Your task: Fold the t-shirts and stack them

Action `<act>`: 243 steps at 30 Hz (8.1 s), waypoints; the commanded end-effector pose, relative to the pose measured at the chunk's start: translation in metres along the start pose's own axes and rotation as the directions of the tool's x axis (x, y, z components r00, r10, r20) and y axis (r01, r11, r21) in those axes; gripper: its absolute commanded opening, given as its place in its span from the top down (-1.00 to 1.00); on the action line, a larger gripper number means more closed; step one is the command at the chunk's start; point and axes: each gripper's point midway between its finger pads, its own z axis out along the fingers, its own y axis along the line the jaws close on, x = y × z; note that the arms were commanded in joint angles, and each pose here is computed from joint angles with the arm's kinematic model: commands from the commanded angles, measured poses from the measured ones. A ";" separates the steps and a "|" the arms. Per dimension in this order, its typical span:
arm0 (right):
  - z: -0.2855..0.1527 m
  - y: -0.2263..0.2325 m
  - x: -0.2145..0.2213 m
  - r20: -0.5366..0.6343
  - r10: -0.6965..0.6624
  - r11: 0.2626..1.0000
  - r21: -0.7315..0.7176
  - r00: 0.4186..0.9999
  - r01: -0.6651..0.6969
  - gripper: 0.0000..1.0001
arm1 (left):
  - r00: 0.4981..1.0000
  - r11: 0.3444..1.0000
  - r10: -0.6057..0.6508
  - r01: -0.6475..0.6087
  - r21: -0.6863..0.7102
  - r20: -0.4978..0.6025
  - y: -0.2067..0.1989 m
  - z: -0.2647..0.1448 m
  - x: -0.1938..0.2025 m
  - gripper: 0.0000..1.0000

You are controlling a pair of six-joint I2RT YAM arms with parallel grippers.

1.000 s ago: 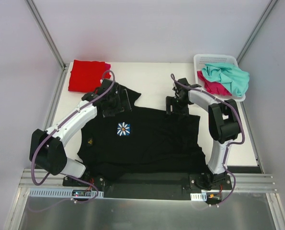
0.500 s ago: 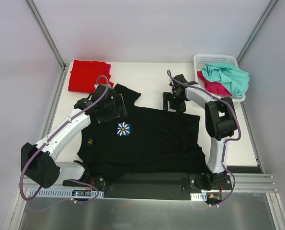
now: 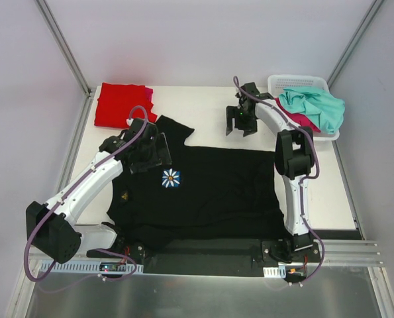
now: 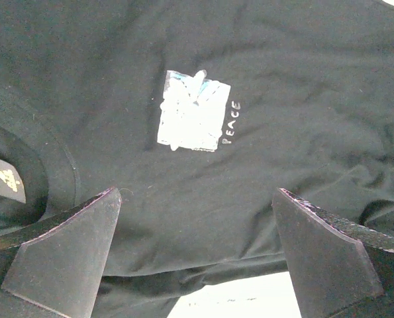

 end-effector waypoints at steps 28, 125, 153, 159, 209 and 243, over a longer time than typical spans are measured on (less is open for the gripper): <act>-0.039 -0.102 -0.018 0.033 0.239 0.971 -0.001 0.970 -0.239 -0.63 | 1.000 1.000 0.007 -0.007 -0.013 0.000 0.004 -0.011 0.008 -0.98; -0.060 0.044 0.141 -0.141 -0.073 0.997 -0.028 0.987 0.070 -0.68 | 0.993 0.999 -0.025 0.020 -0.045 -0.114 0.013 0.103 0.052 -0.98; -0.085 0.023 0.127 -0.127 -0.009 1.000 0.000 0.992 0.009 -0.66 | 0.985 0.997 -0.046 0.056 0.058 -0.164 -0.017 0.093 0.002 -0.98; -0.082 0.032 0.158 -0.158 -0.030 1.000 -0.009 0.987 0.029 -0.67 | 0.970 0.999 -0.045 0.047 0.003 -0.239 0.000 0.100 0.039 -0.98; -0.049 -0.042 0.064 -0.132 0.076 0.970 0.239 0.988 -0.042 -0.69 | 0.991 0.989 -0.012 -0.008 -0.147 -0.130 -0.008 0.178 -0.094 -0.98; -0.145 0.028 0.191 -0.092 -0.115 0.986 0.108 0.989 0.125 -0.71 | 0.999 0.938 0.009 0.010 -0.348 0.053 0.055 0.117 -0.202 -0.95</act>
